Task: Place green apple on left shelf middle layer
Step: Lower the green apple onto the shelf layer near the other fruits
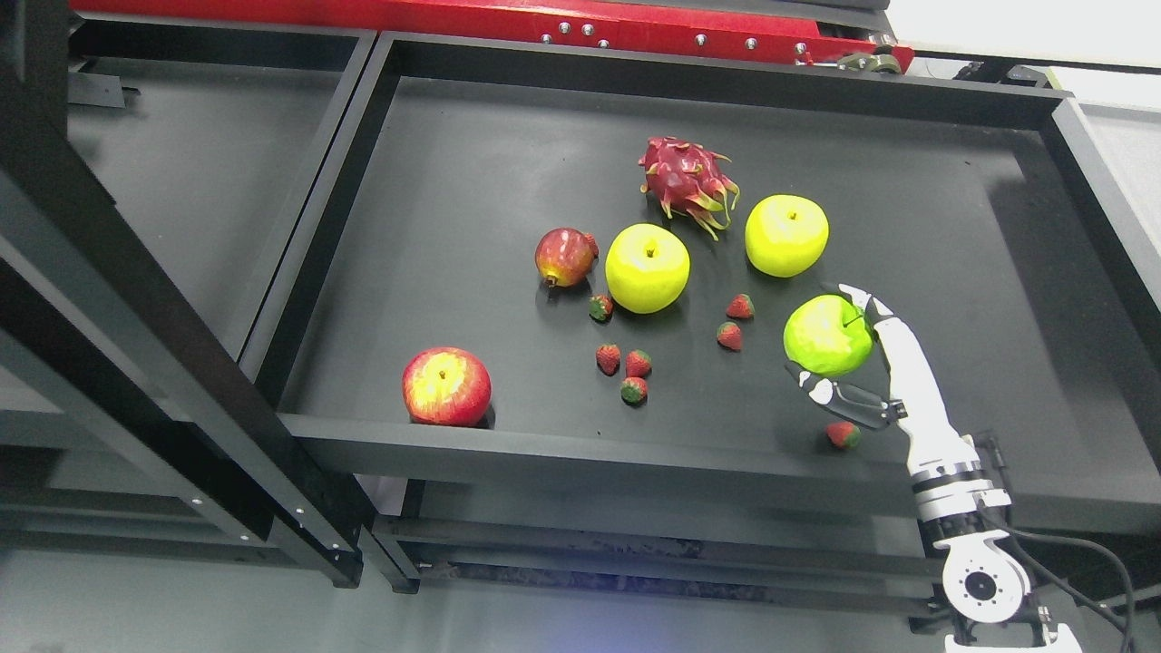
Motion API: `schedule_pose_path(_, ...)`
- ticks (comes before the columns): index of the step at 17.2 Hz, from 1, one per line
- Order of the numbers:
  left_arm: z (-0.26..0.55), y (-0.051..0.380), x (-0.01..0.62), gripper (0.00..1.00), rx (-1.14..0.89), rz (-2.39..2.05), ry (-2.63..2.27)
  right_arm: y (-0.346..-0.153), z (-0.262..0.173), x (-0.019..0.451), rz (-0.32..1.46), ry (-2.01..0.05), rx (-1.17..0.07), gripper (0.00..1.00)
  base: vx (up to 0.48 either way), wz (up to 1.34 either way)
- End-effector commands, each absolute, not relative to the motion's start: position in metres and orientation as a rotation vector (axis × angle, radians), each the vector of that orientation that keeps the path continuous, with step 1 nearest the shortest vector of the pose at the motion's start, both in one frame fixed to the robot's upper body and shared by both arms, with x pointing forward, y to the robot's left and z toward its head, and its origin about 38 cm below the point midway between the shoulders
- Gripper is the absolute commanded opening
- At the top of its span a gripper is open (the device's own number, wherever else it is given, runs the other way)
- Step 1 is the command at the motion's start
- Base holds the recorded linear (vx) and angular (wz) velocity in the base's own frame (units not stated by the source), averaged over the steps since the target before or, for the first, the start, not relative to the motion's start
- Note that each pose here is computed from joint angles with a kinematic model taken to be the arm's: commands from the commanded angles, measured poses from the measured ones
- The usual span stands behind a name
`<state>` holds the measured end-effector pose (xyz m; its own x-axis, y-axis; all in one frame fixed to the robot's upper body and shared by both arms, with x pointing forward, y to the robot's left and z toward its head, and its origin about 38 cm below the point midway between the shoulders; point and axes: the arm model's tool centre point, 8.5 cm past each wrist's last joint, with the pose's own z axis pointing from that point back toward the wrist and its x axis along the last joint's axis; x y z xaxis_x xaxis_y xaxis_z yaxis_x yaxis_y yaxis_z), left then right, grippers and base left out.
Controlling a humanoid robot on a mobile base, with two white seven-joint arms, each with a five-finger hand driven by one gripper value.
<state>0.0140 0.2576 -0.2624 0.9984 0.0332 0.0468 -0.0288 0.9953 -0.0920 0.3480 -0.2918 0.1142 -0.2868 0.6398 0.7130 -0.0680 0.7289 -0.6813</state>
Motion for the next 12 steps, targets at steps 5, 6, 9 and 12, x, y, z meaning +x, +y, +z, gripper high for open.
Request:
schedule_pose_path(5,-0.261,0.269,0.028,1.00,-0.075,0.027,-0.070,-0.290,0.101,0.356,0.629,-1.612,-0.444,1.00,0.044,0.01)
schedule_pose_path(6,-0.261,0.269,0.028,1.00,-0.075,0.027,-0.070,-0.289,0.101,0.356,0.628,-1.612,-0.442,1.00,0.021,0.00)
schedule_pose_path(9,-0.261,0.269,0.028,1.00,-0.075,0.027,-0.070,-0.287,0.102,0.357,0.609,-1.621,-0.441,1.00,0.000,0.00)
schedule_pose_path(12,-0.261,0.269,0.028,1.00,-0.075,0.027,-0.070,-0.281,0.100,0.357,0.588,-1.626,-0.422,1.00,-0.008,0.00)
